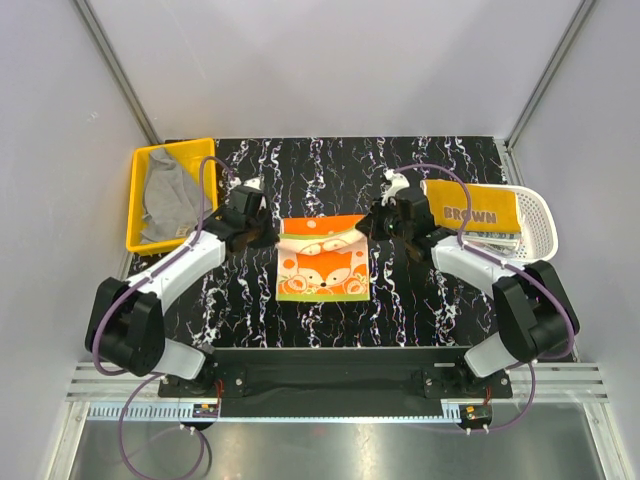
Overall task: Fold and stack the towels
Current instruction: Fold the towel
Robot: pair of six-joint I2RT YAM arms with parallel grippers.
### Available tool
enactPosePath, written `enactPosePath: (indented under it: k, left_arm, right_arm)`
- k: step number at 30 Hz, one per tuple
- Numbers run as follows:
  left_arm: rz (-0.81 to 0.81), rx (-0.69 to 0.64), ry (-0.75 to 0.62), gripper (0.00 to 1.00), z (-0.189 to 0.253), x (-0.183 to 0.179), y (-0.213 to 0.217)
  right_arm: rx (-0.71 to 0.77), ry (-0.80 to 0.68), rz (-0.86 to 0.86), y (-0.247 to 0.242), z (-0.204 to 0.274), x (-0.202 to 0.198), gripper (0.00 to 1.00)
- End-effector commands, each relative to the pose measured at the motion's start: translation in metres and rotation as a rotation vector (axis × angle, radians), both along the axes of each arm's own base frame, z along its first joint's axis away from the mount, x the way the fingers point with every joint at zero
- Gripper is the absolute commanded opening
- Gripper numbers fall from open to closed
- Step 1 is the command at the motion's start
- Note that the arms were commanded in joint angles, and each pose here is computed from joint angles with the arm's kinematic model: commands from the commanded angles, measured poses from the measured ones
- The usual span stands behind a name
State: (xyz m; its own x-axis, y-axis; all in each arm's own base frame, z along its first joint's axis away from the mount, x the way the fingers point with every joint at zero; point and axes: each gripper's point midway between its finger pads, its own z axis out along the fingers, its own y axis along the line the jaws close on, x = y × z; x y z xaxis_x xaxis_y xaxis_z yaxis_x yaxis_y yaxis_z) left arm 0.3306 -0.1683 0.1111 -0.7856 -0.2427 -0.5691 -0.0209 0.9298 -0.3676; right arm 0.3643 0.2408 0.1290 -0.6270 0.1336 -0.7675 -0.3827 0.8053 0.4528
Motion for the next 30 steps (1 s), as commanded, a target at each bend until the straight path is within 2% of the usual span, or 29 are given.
enactPosePath:
  k: [1,15,30]
  left_arm:
    - [0.02,0.001,-0.078,0.0,0.024,0.005,0.004]
    - [0.009,-0.006,-0.092,0.0,0.03,-0.006,0.007]
    - [-0.016,0.003,-0.033,0.0,-0.003,-0.029,0.007]
  right_arm:
    - [0.048,-0.076,0.006,0.008,0.028,-0.001,0.0]
    - [0.049,-0.04,0.02,0.009,0.015,-0.017,0.0]
    - [0.039,0.01,0.015,0.006,-0.006,-0.033,0.0]
